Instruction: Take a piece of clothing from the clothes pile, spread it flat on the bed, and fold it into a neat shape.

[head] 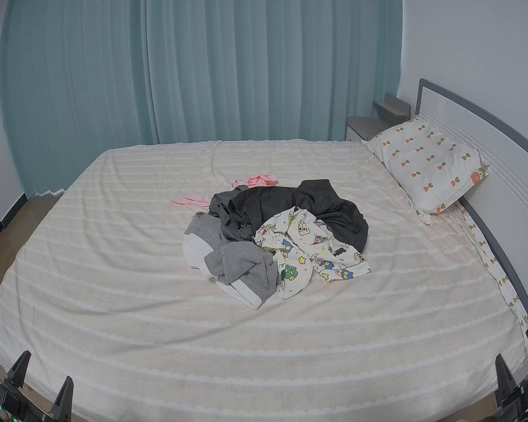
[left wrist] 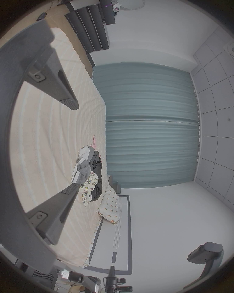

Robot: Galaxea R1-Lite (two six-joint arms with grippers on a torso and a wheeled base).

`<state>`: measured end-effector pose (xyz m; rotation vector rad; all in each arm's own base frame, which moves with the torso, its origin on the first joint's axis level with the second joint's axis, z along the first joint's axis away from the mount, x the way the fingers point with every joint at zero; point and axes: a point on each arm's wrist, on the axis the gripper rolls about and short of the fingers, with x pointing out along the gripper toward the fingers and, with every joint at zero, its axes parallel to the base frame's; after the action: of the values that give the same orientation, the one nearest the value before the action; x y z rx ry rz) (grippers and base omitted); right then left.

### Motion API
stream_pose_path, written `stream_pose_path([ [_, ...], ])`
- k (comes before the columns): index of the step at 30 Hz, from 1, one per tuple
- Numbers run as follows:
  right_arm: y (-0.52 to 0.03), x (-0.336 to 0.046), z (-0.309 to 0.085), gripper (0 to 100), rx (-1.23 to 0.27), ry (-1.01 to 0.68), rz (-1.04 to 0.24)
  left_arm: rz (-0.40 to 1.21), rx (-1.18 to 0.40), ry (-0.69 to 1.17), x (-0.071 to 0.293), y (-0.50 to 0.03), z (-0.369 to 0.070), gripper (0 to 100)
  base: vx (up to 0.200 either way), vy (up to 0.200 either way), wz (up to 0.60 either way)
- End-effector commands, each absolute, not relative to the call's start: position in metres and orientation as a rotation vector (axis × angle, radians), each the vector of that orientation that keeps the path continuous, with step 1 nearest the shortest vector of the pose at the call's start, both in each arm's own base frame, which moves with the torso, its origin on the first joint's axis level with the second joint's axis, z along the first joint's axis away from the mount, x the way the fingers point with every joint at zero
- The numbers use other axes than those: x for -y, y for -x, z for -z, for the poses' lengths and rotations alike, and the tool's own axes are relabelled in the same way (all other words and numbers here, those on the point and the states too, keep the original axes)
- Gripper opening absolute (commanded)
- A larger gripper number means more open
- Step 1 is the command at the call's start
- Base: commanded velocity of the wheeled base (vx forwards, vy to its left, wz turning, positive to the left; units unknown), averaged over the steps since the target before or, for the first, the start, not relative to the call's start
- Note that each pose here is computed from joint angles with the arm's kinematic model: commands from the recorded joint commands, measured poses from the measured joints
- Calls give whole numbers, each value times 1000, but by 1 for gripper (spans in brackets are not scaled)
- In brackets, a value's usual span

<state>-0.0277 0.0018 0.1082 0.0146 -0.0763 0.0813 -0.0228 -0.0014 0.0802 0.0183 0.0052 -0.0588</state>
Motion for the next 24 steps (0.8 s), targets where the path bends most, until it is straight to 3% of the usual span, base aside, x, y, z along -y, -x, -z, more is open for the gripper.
stream_pose_path([
  [1,16,-6,-281,100,199,-118,-319,60,-7,-17,1,23,-75,100,0,0,0],
  [2,-5,-8,-272,100,55,-104,-366,60,-7,-18,1,23,-75,100,0,0,0],
  [4,-30,-8,-257,100,-81,-165,-366,58,-7,-18,1,23,-75,100,0,0,0],
  [11,-124,-16,-229,100,-366,-224,-381,60,-7,-18,1,23,-75,100,0,0,0],
  [18,-190,-26,-208,100,-494,-238,-345,60,-7,-18,1,23,-75,100,0,0,0],
  [24,-279,-61,-162,100,-598,-353,-246,58,-7,-18,1,23,-75,100,0,0,0],
])
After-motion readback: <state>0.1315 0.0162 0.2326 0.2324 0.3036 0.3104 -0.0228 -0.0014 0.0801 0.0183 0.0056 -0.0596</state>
